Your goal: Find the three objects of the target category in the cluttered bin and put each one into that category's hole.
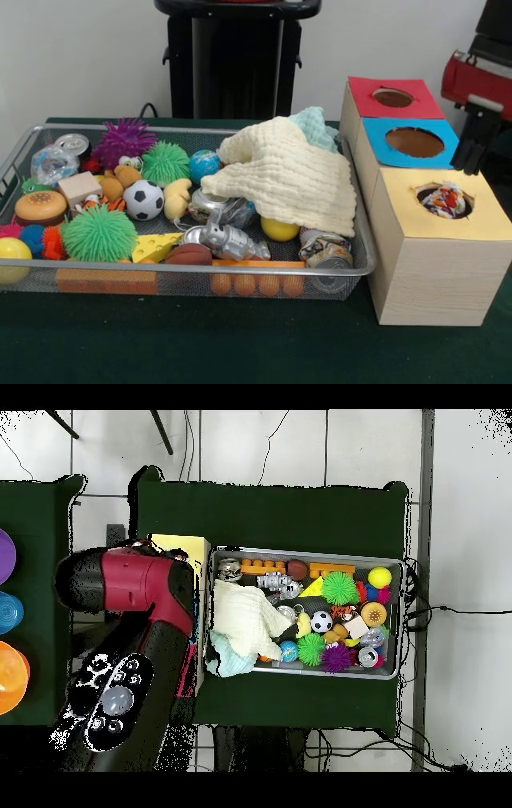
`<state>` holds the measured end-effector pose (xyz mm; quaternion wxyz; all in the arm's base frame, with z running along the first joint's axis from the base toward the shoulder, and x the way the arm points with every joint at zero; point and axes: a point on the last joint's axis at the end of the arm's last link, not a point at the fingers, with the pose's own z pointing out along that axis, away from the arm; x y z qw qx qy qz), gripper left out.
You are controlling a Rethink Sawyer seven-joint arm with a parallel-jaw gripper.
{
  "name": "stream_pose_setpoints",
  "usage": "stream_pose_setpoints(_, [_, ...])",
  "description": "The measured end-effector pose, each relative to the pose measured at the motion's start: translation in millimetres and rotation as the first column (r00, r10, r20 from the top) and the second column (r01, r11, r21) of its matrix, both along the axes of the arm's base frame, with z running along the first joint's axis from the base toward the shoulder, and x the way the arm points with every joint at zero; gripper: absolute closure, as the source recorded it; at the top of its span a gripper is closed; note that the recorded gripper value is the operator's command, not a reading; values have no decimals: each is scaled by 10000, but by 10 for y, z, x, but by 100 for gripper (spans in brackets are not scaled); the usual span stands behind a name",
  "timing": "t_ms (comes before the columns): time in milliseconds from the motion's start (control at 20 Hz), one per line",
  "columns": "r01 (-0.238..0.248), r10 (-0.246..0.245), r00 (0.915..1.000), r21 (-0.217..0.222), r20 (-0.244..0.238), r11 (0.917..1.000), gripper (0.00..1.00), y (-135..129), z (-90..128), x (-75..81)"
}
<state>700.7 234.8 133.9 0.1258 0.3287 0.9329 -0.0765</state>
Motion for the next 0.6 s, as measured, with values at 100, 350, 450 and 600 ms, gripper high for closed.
stream_pose_setpoints(100, [31,-32,9999,65,121,10000,100,-4,105,12])
stream_pose_setpoints(350, [107,-117,9990,229,435,9997,100,-22,364,51])
stream_pose_setpoints(450, [129,-142,9986,264,500,9996,100,-31,416,61])
stream_pose_setpoints(600, [152,-167,9984,284,532,9995,100,-42,451,59])
